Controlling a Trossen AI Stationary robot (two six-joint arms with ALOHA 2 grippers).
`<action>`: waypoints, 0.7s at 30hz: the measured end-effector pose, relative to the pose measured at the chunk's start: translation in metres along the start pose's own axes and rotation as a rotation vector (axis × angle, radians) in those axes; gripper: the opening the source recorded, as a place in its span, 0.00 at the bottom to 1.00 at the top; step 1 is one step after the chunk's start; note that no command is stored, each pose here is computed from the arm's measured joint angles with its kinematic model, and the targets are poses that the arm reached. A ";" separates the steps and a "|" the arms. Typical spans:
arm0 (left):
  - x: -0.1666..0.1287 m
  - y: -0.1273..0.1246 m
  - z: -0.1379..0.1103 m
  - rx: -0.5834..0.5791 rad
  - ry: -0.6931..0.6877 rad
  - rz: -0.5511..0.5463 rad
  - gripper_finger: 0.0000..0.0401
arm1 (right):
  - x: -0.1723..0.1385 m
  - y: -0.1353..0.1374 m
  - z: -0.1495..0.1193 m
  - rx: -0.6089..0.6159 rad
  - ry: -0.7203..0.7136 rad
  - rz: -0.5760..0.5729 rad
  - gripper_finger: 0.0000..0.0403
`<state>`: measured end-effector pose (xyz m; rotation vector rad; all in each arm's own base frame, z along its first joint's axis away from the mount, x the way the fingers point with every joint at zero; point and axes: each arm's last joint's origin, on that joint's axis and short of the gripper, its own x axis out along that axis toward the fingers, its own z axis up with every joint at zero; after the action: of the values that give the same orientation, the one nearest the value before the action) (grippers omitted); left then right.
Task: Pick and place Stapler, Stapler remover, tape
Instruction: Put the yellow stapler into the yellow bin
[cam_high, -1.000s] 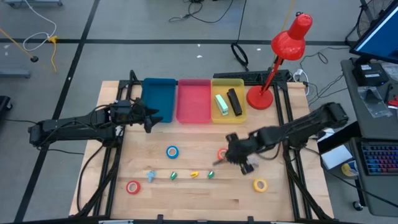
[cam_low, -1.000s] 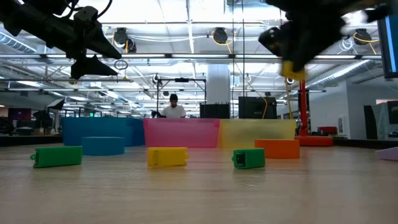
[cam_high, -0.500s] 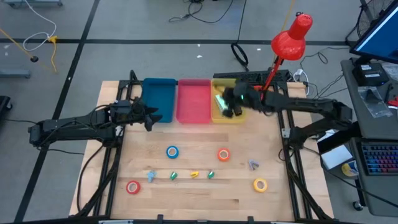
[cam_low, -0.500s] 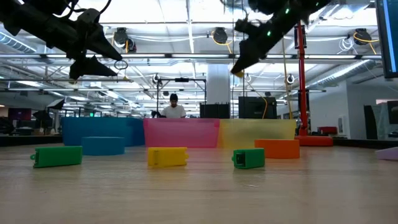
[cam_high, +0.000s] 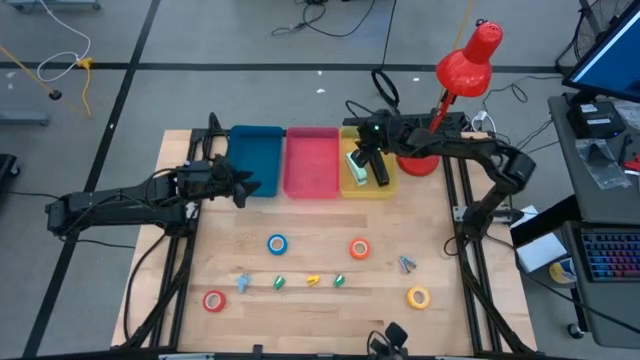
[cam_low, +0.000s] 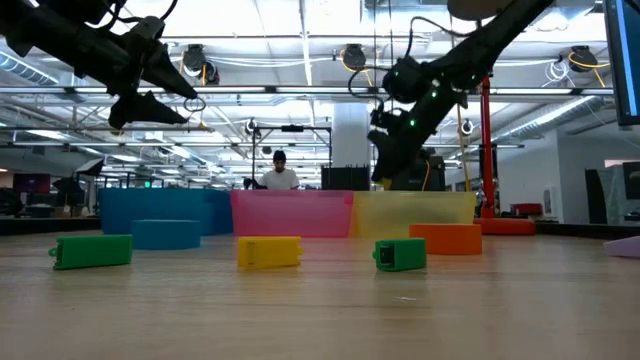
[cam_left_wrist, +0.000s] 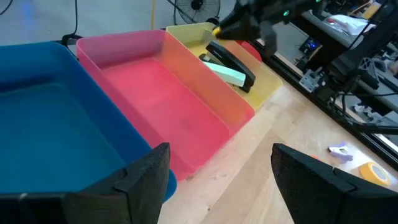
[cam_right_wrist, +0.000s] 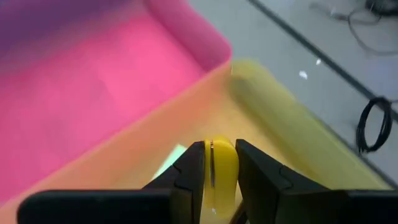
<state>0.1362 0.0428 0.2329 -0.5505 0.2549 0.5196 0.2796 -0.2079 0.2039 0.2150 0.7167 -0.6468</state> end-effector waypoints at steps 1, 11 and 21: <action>0.000 0.000 0.000 -0.008 0.000 0.000 0.68 | 0.004 -0.001 -0.002 0.007 0.012 -0.002 0.19; 0.000 0.000 0.000 -0.042 0.000 0.001 0.68 | 0.035 0.000 -0.024 0.078 0.129 0.063 0.19; 0.000 0.000 0.000 -0.042 -0.001 0.001 0.68 | 0.035 -0.002 -0.025 0.077 0.131 0.040 0.20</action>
<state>0.1361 0.0428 0.2329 -0.5909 0.2440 0.5268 0.2853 -0.2160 0.1623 0.3440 0.8123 -0.6271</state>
